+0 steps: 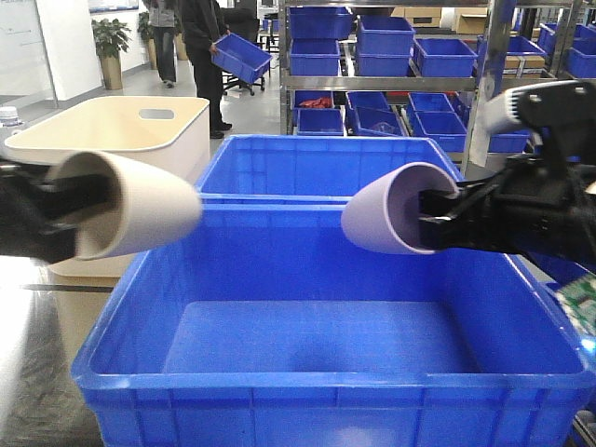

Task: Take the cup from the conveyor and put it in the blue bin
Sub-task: 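Extend both grippers with cups over the nearest blue bin, then open both grippers to drop the cups into the blue bin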

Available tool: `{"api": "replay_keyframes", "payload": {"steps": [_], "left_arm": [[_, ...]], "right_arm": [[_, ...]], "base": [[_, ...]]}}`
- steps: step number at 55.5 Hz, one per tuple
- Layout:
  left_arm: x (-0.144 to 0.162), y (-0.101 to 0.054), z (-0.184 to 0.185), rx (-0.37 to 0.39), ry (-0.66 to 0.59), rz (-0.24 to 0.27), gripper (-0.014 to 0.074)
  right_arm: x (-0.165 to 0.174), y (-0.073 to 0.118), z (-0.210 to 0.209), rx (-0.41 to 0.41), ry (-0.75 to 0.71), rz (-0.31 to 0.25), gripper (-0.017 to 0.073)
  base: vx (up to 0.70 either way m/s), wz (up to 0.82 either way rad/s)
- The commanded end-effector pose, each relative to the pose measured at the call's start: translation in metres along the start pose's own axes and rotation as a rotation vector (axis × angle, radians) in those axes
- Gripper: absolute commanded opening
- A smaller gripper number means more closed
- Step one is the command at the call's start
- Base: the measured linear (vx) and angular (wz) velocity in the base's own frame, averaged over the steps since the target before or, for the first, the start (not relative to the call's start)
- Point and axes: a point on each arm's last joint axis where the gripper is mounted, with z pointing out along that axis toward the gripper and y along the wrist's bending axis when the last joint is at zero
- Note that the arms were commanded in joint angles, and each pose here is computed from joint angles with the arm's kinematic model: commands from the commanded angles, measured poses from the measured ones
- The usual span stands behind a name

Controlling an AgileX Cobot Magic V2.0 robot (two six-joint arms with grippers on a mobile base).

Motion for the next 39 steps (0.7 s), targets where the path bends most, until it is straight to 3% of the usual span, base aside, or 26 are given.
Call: {"api": "replay_keyframes", "payload": {"steps": [1,11,22,27,34,39], "left_arm": [[-0.016,-0.004,0.019,0.032,-0.054,-0.029,-0.0003],[-0.003,-0.008,0.071,0.098,0.017,-0.047,0.0004],[0.019,-0.001,0.102,0.082,0.079,-0.076,0.0069],[0.021,0.0,0.105,0.07,0.078,-0.078,0.0167],[0.018,0.004,0.105,0.028,0.052,-0.077,0.0374],[0.018,0.003,0.104,0.034,0.053,-0.075,0.0501]], "right_arm": [[-0.024,-0.001,0.001,0.006,-0.078,0.006,-0.0008],[-0.014,-0.004,0.022,-0.017,-0.017,0.026,0.0013],[-0.007,-0.005,0.03,-0.031,0.018,0.037,0.0135],[-0.008,-0.005,0.03,-0.025,0.011,0.037,0.0256],[-0.008,-0.006,0.03,-0.022,0.007,0.037,0.0427],[-0.008,-0.006,0.03,-0.021,0.007,0.039,0.0501]], "base": [[0.0,0.0],[0.0,0.0],[0.0,0.0],[0.0,0.0],[0.0,0.0],[0.0,0.0]]}}
